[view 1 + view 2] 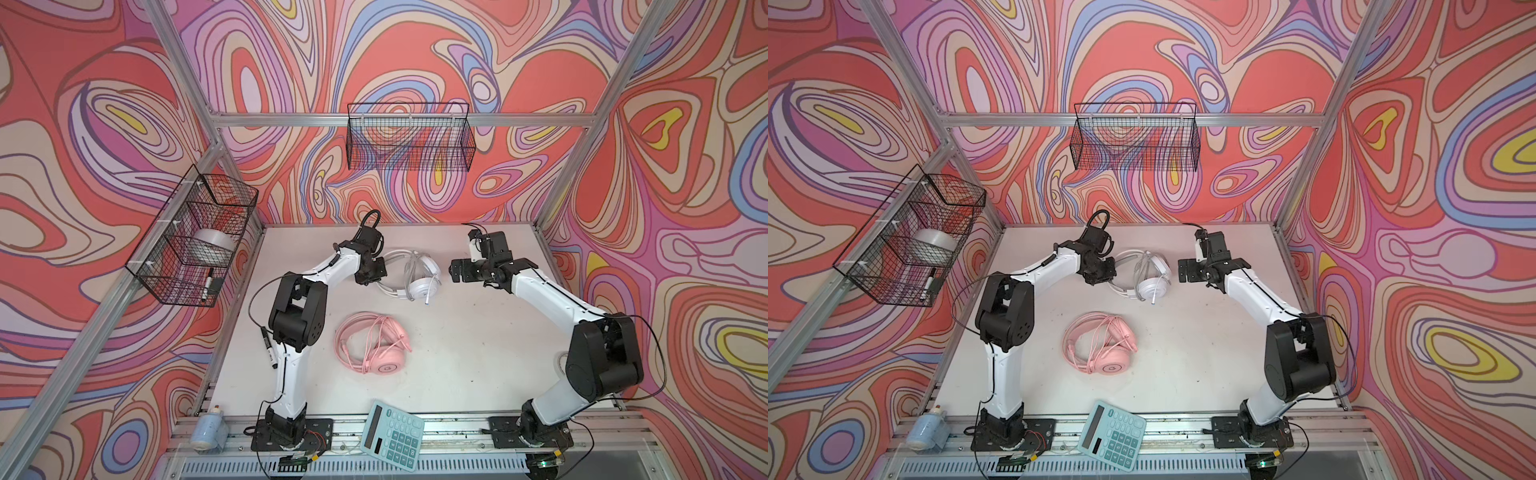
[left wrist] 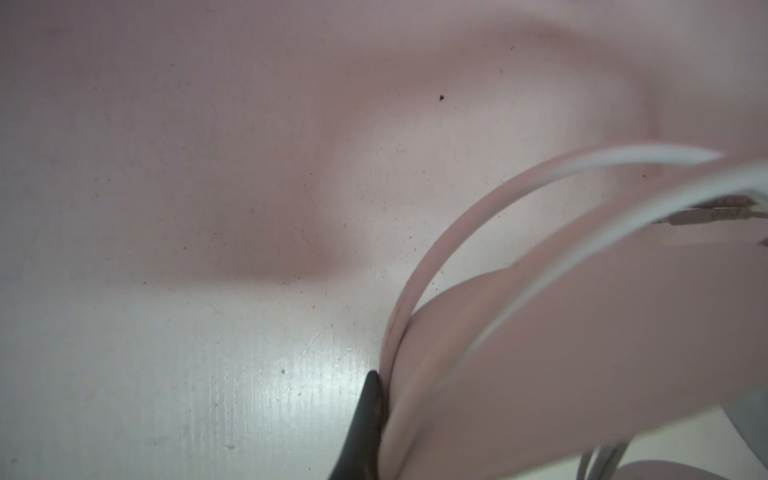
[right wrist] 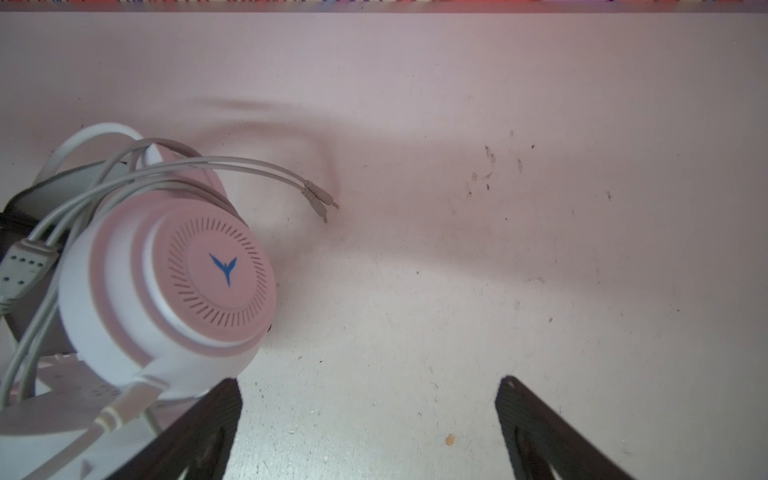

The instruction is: Wrap the headphones

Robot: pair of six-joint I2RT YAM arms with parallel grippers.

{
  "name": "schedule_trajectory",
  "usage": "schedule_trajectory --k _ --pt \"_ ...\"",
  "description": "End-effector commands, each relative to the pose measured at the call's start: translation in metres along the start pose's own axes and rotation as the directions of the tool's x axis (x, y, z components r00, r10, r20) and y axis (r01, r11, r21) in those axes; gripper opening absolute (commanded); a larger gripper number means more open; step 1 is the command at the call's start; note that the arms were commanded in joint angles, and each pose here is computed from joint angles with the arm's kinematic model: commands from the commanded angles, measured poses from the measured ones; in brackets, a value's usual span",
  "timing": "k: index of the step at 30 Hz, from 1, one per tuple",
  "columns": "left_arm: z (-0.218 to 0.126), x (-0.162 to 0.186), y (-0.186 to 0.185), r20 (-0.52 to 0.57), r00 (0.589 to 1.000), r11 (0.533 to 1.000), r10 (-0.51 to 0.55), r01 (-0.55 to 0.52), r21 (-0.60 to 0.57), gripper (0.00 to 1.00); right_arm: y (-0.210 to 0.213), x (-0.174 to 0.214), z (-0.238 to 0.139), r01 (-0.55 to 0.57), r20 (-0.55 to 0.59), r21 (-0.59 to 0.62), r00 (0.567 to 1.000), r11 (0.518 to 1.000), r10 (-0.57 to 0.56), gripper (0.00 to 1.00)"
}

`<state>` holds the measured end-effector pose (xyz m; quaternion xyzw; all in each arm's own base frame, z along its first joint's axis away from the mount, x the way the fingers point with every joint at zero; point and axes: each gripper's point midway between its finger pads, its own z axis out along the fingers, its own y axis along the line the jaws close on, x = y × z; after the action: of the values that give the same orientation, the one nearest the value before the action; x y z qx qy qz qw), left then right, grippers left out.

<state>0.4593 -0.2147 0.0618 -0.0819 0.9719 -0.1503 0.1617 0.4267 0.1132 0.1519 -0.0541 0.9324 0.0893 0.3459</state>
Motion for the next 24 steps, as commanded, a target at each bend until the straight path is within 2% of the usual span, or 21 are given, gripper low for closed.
schedule_trajectory --k 1,8,13,21,24 --pt "0.008 -0.006 -0.012 0.004 1.0 0.999 -0.016 0.016 0.042 0.0 -0.002 -0.005 -0.004 -0.008 0.03 0.006 1.0 1.0 0.008 0.98" --pt "0.019 -0.005 -0.004 -0.012 1.0 1.0 -0.004 0.004 0.01 0.05 -0.003 0.0 0.0 -0.012 0.025 0.008 1.0 1.0 0.011 0.98" --pt "0.025 -0.001 0.002 -0.031 0.999 1.0 -0.009 0.009 -0.01 0.18 -0.004 0.007 0.002 -0.012 0.011 0.009 1.0 1.0 0.011 0.99" --pt "0.031 0.009 0.012 -0.071 0.997 0.999 -0.036 0.033 -0.04 0.28 -0.003 0.009 0.004 -0.014 0.003 0.001 1.0 1.0 0.014 0.98" --pt "0.031 0.012 0.014 -0.08 0.996 0.998 -0.049 0.045 -0.045 0.35 -0.003 0.007 0.003 -0.01 0.005 0.003 1.0 1.0 0.01 0.98"
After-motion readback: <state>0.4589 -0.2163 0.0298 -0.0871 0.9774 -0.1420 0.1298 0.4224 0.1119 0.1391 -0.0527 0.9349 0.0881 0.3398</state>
